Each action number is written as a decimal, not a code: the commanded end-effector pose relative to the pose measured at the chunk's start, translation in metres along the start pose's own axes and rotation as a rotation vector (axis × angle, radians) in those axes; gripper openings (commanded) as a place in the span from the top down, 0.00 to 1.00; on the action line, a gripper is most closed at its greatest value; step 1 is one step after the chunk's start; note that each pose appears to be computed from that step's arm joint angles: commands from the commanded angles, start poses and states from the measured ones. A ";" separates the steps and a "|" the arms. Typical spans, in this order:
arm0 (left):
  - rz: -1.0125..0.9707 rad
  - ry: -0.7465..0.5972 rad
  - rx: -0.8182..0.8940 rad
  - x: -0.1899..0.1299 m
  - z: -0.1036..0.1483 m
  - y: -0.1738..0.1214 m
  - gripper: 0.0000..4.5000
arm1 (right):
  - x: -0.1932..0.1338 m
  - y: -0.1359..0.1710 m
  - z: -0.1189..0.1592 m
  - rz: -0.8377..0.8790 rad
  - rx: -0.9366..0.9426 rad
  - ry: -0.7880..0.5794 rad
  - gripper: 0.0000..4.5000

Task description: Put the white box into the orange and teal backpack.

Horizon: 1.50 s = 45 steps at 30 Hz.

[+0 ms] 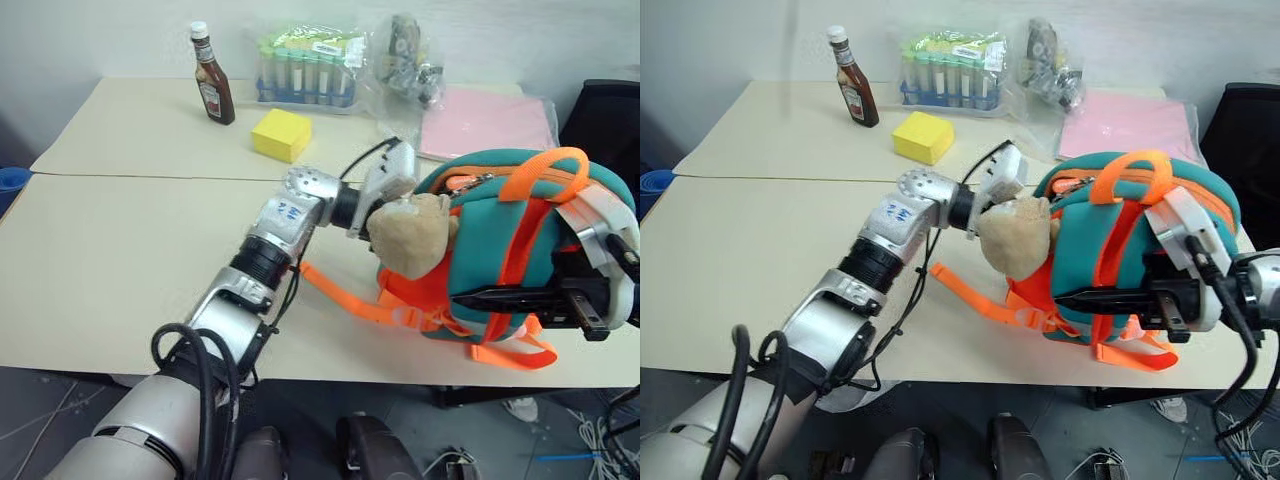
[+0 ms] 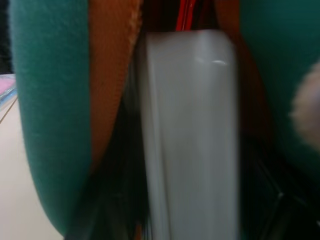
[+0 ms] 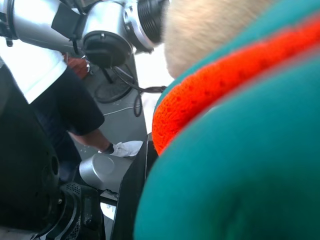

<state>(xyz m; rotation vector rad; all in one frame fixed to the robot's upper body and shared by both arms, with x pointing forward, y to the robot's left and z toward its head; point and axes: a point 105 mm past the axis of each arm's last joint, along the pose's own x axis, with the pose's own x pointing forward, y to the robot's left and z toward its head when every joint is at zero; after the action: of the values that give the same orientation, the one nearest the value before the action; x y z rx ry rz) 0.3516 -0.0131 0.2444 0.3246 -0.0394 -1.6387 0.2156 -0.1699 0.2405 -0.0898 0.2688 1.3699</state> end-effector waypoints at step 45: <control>-0.026 -0.062 -0.019 -0.093 0.057 -0.017 0.92 | -0.021 -0.013 -0.019 -0.215 0.033 -0.085 1.00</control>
<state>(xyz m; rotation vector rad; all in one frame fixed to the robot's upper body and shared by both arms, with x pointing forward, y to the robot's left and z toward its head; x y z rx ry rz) 0.3234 0.0616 0.3005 0.1900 -0.0197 -1.7187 0.2232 -0.1935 0.2174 -0.0120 0.2504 1.1699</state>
